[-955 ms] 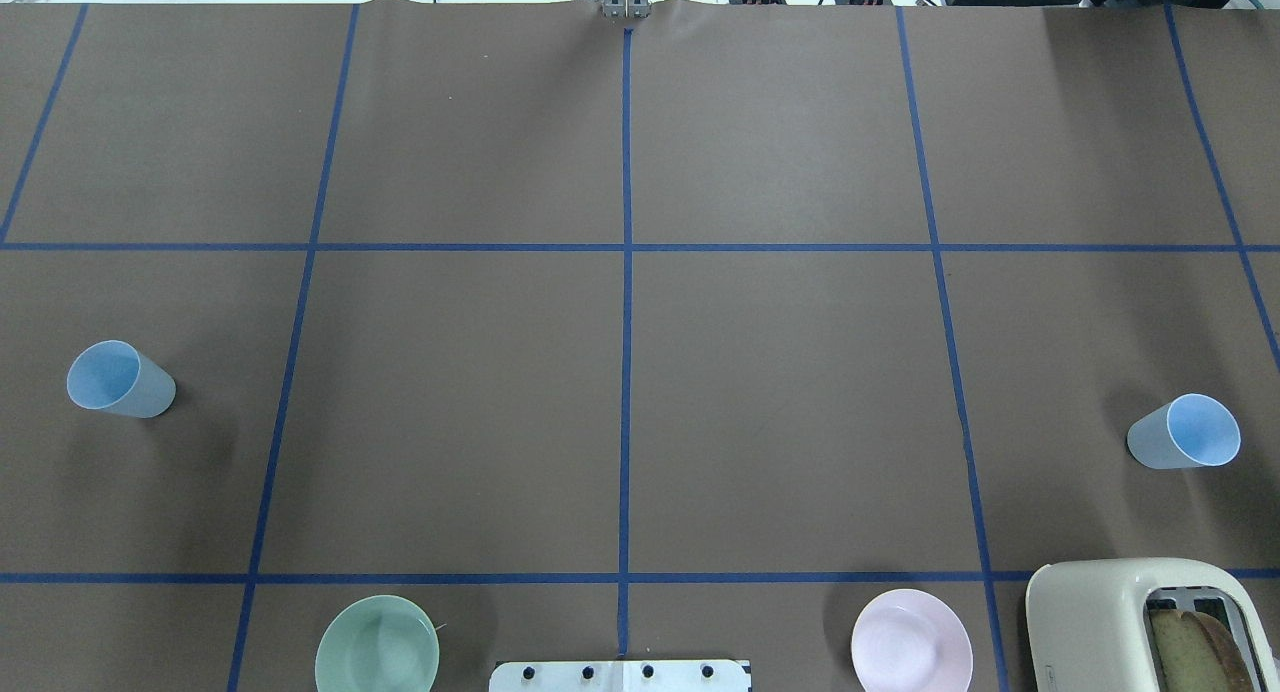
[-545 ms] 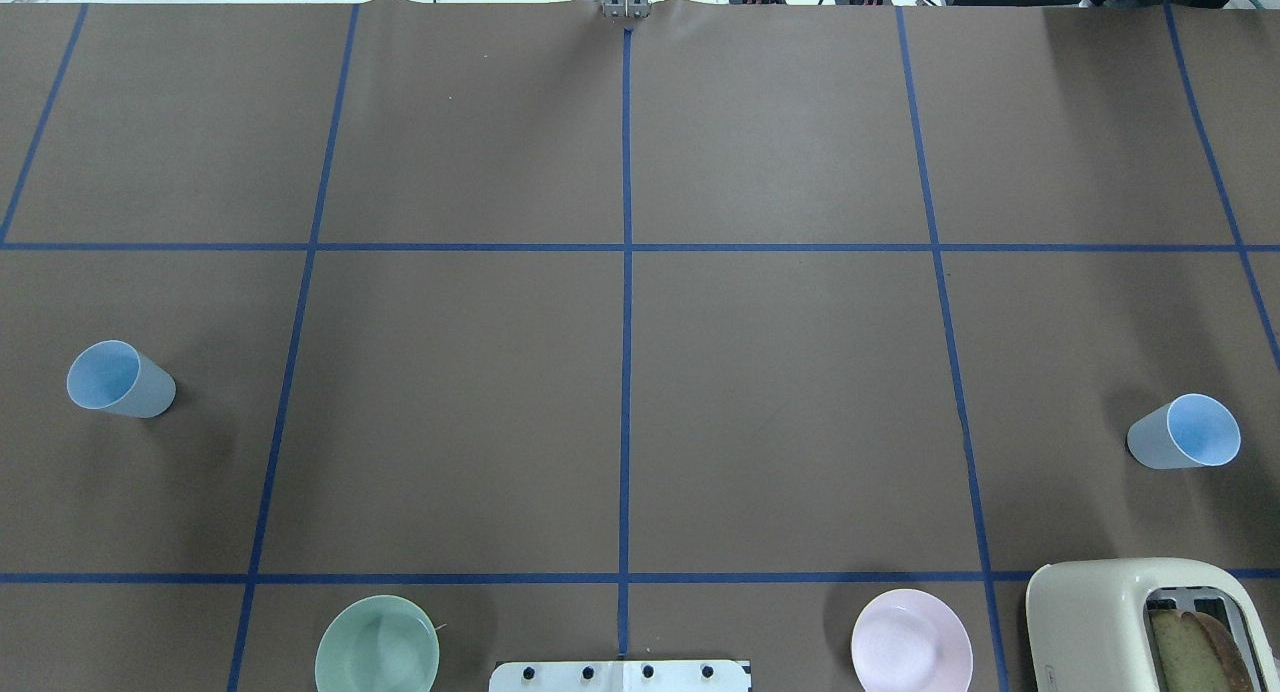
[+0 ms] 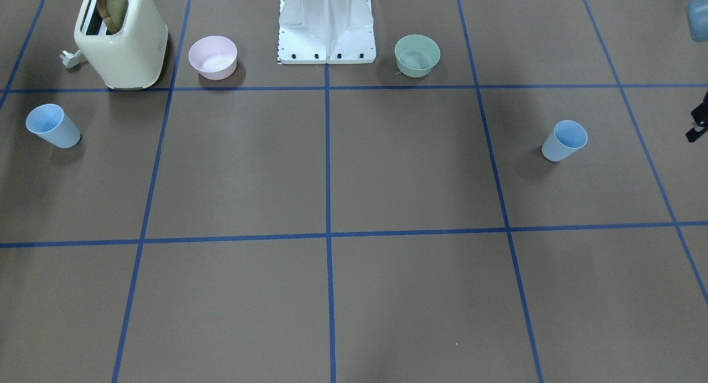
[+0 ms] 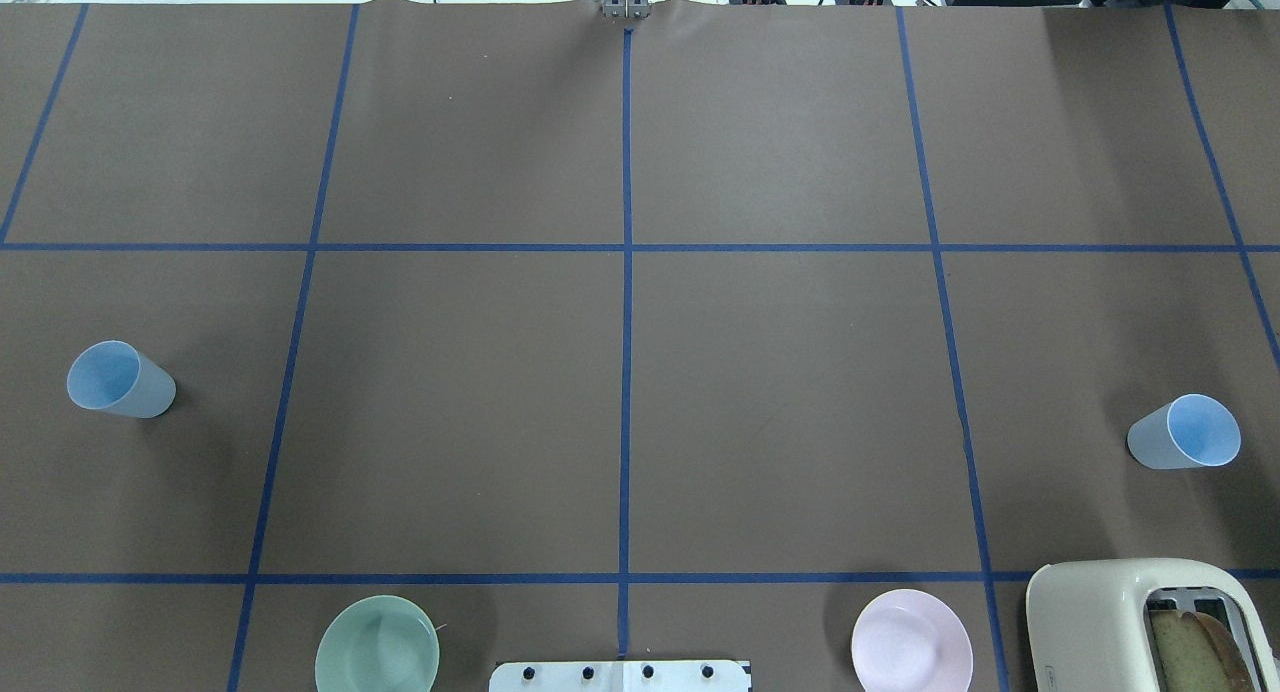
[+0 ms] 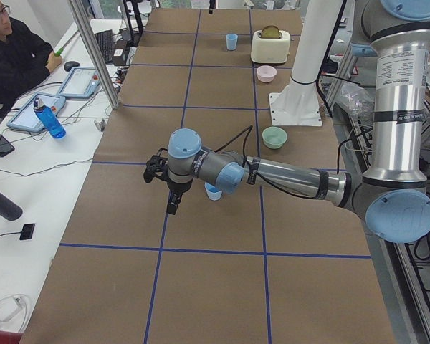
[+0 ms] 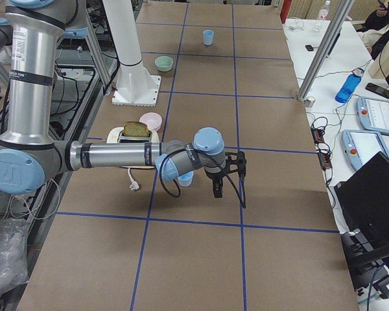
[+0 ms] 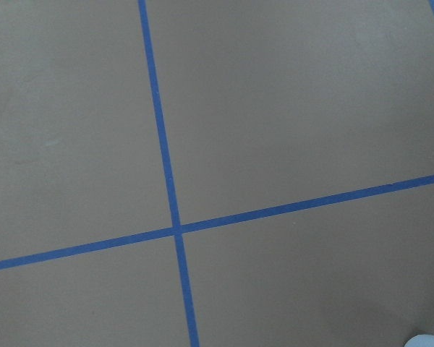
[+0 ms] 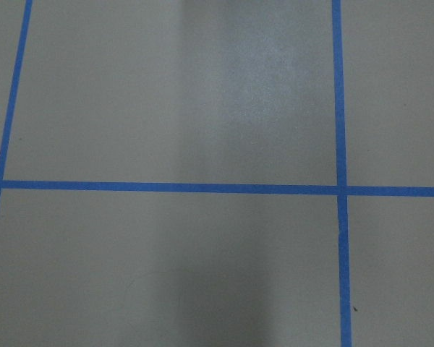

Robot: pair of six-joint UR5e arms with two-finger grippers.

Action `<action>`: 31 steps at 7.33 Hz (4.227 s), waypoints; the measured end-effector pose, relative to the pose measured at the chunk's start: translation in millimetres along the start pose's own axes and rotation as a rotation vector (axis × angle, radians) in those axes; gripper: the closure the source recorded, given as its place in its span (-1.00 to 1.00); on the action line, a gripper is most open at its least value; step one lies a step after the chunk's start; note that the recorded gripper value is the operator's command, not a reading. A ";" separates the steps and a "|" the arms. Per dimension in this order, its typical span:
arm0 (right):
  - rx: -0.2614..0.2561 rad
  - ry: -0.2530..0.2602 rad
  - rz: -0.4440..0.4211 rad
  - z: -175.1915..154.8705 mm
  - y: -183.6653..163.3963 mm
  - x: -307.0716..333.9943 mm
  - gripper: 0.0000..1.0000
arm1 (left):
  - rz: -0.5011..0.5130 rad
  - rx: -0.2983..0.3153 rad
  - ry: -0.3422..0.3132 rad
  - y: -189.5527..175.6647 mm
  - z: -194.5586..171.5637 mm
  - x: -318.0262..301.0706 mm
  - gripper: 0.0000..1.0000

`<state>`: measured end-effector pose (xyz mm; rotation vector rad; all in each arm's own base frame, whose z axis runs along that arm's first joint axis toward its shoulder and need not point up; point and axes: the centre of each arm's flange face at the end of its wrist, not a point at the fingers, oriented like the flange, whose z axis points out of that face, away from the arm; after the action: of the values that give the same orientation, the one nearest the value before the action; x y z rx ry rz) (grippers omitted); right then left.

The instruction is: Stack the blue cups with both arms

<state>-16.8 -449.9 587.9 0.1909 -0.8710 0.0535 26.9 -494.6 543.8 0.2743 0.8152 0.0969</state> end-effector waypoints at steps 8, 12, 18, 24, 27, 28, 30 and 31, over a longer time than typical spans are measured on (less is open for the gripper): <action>-0.023 -0.030 0.045 22.6 53.0 -5.1 -1.00 | -0.004 -0.046 0.076 65.6 84.9 74.3 -0.95; -0.017 -0.034 0.041 19.9 51.7 -9.2 -1.00 | 0.039 -0.092 0.068 77.5 116.3 101.1 -0.95; -0.017 -0.035 0.040 19.5 51.6 -9.7 -1.00 | 0.088 -0.123 0.067 85.8 135.7 119.8 1.00; -0.043 -0.033 0.031 31.0 55.4 -18.1 -0.98 | 0.113 -0.133 0.143 57.1 114.1 163.9 1.00; -0.083 -0.012 0.017 53.1 63.5 -34.5 -0.98 | 0.059 -0.179 0.142 -10.5 38.8 268.2 1.00; -0.091 -0.010 0.005 59.1 68.4 -37.8 -0.98 | 0.025 -0.183 0.135 -33.5 12.8 305.6 1.00; -0.099 -0.022 -0.003 68.1 81.3 -43.9 -0.98 | -0.050 -0.177 0.142 -59.3 -17.9 356.9 1.00; -0.103 -0.028 -0.007 71.4 89.3 -45.2 -0.98 | -0.075 -0.179 0.151 -63.6 -22.4 375.3 1.00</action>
<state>-110.9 -374.2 611.2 0.0982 -0.8986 -0.0011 265.8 -479.7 247.0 0.0679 0.9595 0.1202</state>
